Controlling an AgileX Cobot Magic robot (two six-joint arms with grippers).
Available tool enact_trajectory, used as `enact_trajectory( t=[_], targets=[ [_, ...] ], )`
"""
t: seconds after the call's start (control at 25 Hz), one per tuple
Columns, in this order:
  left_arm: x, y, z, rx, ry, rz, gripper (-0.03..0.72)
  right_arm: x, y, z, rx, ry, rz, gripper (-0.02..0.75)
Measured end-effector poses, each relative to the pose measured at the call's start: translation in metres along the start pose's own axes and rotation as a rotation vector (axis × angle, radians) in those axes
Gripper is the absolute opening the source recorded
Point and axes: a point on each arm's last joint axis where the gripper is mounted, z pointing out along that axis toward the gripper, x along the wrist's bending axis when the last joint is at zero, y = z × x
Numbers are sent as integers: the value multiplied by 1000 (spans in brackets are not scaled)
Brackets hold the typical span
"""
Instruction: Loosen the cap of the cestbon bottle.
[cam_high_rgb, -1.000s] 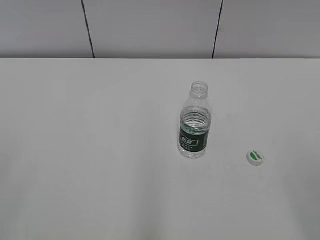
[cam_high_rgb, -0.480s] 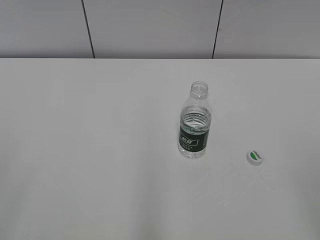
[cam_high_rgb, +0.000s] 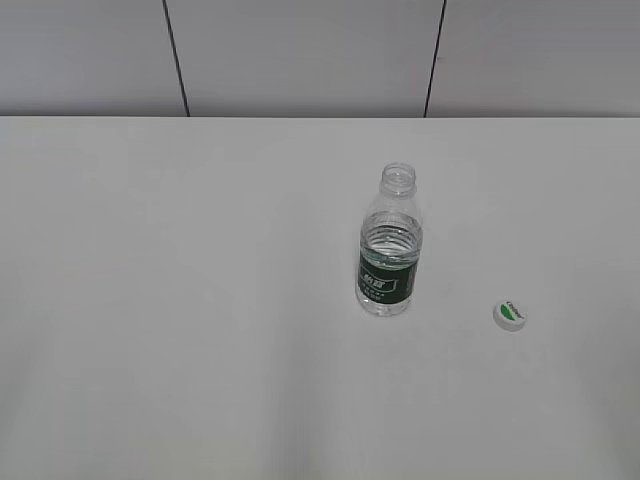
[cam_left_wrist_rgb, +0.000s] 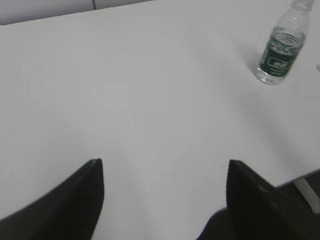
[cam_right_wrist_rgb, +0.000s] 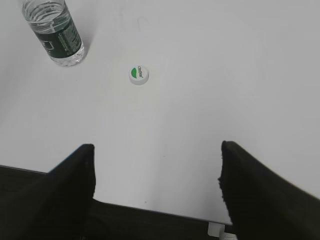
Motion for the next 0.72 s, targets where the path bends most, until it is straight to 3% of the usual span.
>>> enact_trajectory(
  t=[0.36, 0.52, 0.72],
  targets=[
    [-3, -8, -15, -94, 274, -127, 577, 1, 0, 0, -3, 5, 4, 588],
    [-3, -8, -15, -94, 319, -147, 577, 0, 0, -1, -5, -2, 12, 588],
    [-4, -8, -15, -94, 322, -150, 554, -3, 0, 0, -5, -82, 74, 588]
  ],
)
